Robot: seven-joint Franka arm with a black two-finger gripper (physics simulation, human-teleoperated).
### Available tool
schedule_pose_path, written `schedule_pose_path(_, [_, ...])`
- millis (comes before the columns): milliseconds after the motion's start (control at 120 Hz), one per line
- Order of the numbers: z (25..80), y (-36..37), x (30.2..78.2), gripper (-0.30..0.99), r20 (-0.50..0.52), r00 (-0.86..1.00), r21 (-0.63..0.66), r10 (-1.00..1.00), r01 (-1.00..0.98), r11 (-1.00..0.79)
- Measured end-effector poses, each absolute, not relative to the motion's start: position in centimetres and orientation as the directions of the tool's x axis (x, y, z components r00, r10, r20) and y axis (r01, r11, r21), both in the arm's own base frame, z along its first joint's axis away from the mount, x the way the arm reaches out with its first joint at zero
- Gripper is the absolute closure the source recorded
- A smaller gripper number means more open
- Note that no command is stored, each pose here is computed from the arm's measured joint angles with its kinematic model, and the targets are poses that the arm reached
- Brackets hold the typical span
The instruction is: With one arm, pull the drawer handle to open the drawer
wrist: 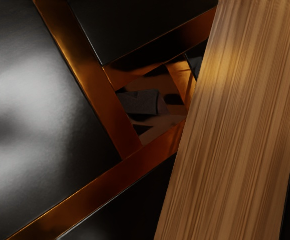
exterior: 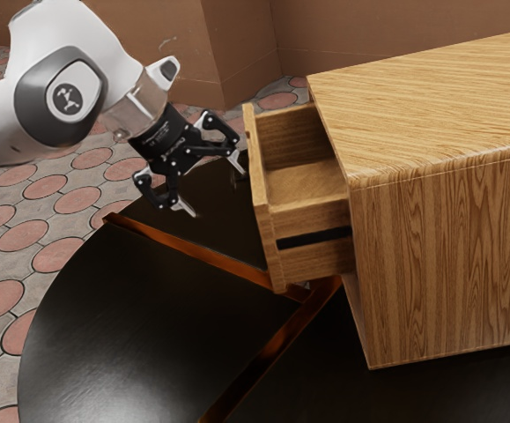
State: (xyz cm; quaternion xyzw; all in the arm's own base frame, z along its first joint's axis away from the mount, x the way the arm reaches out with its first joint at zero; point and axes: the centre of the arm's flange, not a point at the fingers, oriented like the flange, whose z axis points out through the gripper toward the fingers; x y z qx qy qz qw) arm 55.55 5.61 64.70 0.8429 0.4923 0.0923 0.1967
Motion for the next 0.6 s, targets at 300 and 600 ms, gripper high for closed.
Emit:
schedule_pose_path(300, [65.0,11.3,51.3,0.0,-0.068,0.42,0.44,0.905,0.827,-0.35])
schedule_pose_path(600, [73.5,11.3,45.8,0.0,0.068,0.474,0.361,0.878,0.809,-0.465])
